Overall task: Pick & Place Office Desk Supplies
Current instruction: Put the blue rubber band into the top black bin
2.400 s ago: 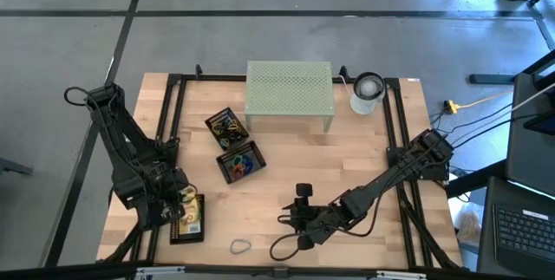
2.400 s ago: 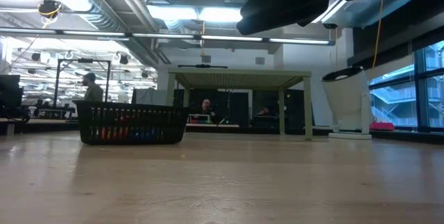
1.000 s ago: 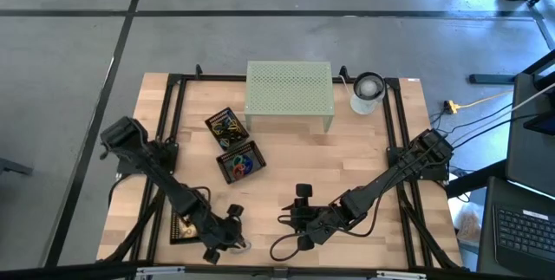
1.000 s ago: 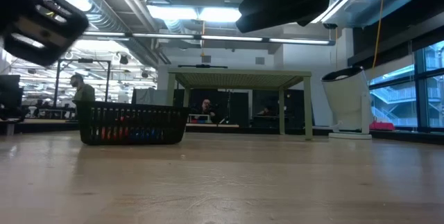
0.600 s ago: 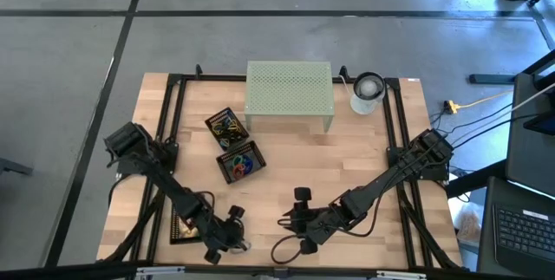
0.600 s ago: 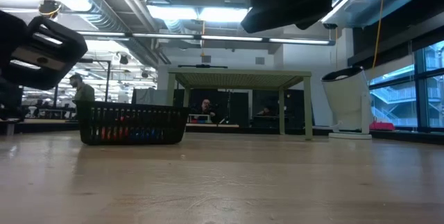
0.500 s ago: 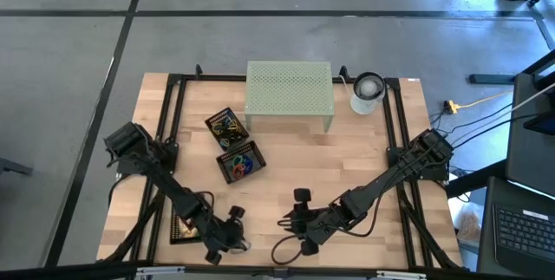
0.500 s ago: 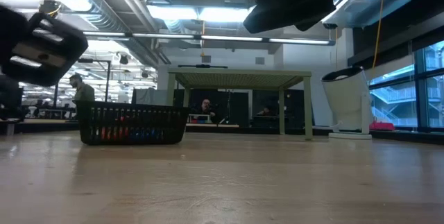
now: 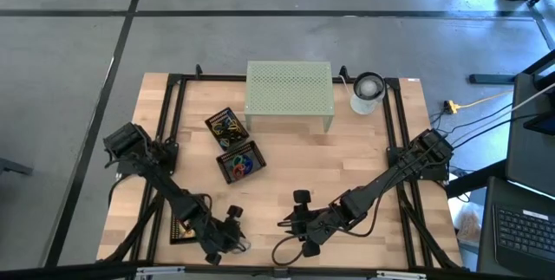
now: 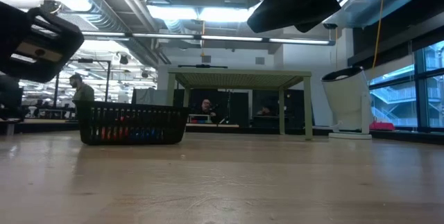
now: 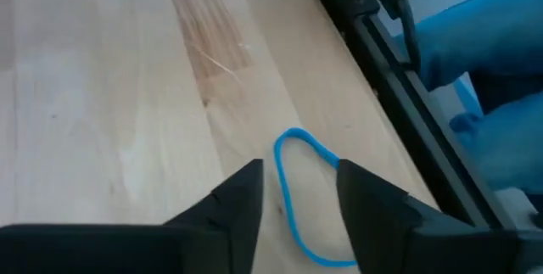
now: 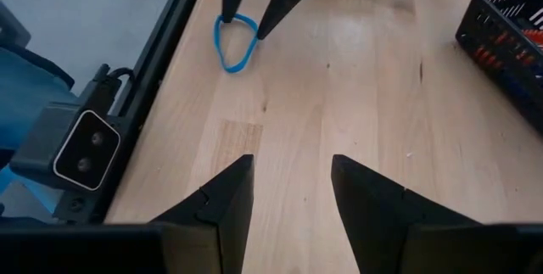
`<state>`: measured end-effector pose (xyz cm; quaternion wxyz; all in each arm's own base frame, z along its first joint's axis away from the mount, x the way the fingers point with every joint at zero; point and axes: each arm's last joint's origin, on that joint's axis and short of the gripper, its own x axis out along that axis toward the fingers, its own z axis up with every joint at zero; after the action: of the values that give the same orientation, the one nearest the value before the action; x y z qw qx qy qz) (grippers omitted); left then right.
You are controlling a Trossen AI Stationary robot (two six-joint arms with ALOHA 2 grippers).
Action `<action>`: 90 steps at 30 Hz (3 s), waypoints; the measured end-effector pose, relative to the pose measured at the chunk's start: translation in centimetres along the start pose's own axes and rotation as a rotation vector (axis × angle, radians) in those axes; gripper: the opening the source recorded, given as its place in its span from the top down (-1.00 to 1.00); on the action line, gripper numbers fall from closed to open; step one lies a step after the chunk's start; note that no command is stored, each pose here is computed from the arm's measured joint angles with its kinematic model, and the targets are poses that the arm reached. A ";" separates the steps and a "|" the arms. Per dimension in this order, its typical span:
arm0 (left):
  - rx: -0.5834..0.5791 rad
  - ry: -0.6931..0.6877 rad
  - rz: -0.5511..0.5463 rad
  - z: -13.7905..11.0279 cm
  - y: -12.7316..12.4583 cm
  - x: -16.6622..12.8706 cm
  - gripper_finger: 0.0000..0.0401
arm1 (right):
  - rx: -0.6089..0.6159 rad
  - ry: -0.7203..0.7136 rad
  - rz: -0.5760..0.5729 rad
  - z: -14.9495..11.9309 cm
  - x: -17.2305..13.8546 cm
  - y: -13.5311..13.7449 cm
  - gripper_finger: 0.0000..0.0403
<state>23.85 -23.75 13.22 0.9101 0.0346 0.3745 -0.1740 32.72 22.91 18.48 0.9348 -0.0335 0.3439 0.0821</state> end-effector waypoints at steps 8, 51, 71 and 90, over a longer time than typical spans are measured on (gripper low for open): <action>0.094 -0.015 -0.013 0.0 -0.4 -0.1 -0.16 | 0.000 0.000 0.000 0.0 0.0 0.0 0.18; -0.051 -0.137 0.090 2.2 1.6 -0.9 0.99 | 0.001 -0.004 0.000 0.0 0.0 0.0 0.18; -0.250 -0.478 0.843 7.6 10.5 -15.6 0.99 | 0.001 -0.003 0.000 0.0 0.0 0.0 0.18; -0.600 -0.239 1.205 4.0 20.7 -17.5 0.99 | 0.001 -0.003 0.000 0.0 0.0 0.0 0.18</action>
<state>22.15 -0.02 26.82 0.8533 -0.0362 0.2190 0.4719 32.74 22.91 18.50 0.9354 -0.0330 0.3425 0.0819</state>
